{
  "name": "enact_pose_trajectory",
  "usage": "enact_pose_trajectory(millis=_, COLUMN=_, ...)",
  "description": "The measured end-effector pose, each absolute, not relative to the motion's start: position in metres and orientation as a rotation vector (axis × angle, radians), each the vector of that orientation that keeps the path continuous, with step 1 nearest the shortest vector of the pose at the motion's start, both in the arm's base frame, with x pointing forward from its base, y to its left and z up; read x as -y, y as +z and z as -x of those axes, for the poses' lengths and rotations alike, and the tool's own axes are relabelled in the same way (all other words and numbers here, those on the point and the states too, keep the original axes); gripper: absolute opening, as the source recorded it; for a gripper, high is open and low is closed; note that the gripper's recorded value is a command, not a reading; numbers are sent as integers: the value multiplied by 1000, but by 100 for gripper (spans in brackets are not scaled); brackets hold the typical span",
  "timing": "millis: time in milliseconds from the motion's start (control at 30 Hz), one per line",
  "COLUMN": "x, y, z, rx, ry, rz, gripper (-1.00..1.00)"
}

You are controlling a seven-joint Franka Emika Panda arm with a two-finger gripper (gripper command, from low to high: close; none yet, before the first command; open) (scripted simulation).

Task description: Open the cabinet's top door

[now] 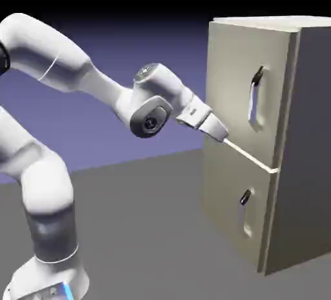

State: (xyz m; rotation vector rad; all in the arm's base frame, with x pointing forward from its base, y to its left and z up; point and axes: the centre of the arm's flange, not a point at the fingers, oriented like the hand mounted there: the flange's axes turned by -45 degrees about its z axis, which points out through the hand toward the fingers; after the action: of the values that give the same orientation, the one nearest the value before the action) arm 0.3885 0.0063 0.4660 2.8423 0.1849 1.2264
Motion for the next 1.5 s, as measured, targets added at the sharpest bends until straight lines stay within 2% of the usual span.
enact_pose_trajectory(millis=333, x=-13, y=523, z=-374, rx=-902, ry=1248, rz=-2382, gripper=0)
enact_pose_trajectory(millis=667, x=-4, y=562, z=-353, rx=-1358, ry=1140, rz=-1808, gripper=0)
enact_pose_trajectory(millis=1100, x=29, y=583, z=-331, rx=-1625, ry=851, rz=-1070, gripper=0)
enact_pose_trajectory(millis=1500, x=74, y=568, z=-327, rx=-1658, ry=487, rz=-481, gripper=0)
